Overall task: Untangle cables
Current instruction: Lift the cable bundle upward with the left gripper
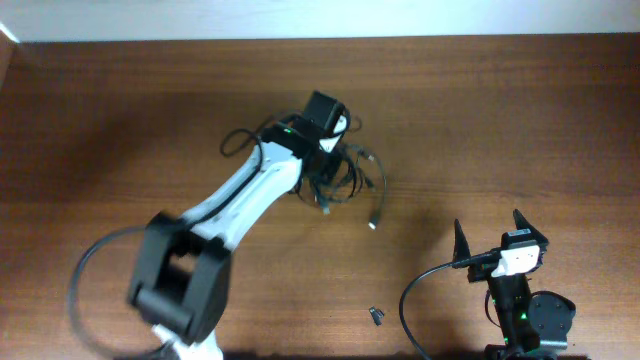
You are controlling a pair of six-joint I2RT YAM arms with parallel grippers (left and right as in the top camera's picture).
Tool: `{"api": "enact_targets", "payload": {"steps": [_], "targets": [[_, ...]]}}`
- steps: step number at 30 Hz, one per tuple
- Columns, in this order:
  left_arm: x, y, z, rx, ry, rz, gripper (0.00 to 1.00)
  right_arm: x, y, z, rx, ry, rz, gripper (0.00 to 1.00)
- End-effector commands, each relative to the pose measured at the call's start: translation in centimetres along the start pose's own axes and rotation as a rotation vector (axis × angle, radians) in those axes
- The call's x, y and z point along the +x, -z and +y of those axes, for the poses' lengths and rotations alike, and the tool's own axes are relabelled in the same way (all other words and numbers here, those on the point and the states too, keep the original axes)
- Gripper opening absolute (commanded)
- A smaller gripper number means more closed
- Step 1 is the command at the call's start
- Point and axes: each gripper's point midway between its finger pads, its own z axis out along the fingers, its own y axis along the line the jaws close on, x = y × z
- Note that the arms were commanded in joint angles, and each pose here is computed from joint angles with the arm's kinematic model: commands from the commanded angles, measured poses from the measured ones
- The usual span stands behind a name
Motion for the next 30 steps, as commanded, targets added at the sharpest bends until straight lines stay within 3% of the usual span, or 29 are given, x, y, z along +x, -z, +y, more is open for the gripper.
{"api": "enact_targets", "payload": {"steps": [1,7,16,24,27,30], "targets": [[-4.9,10.1,1.0,-0.041,-0.255,-0.265,0.0,0.2,0.0,0.1,-0.004,0.006,0.004,0.99],[-5.9,17.5,1.6,-0.089,-0.315,-0.427,0.0,0.2,0.0,0.1,-0.004,0.006,0.004,0.99],[-3.7,17.7,1.3,-0.1,-0.527,-0.349,0.0,0.2,0.0,0.1,-0.004,0.006,0.004,0.99],[-2.6,22.3,-3.6,0.13,-0.742,-0.518,0.0,0.1,0.0,0.2,-0.008,-0.031,0.0,0.99],[-2.1,23.6,-3.6,0.121,-0.777,-0.54,0.0,-1.7,0.2,1.4,-0.084,-0.165,-0.055,0.99],[-1.2,24.0,-3.7,0.116,-0.834,-0.526,0.0,-5.6,1.5,3.7,-0.235,-0.148,-0.123,0.99]]}}
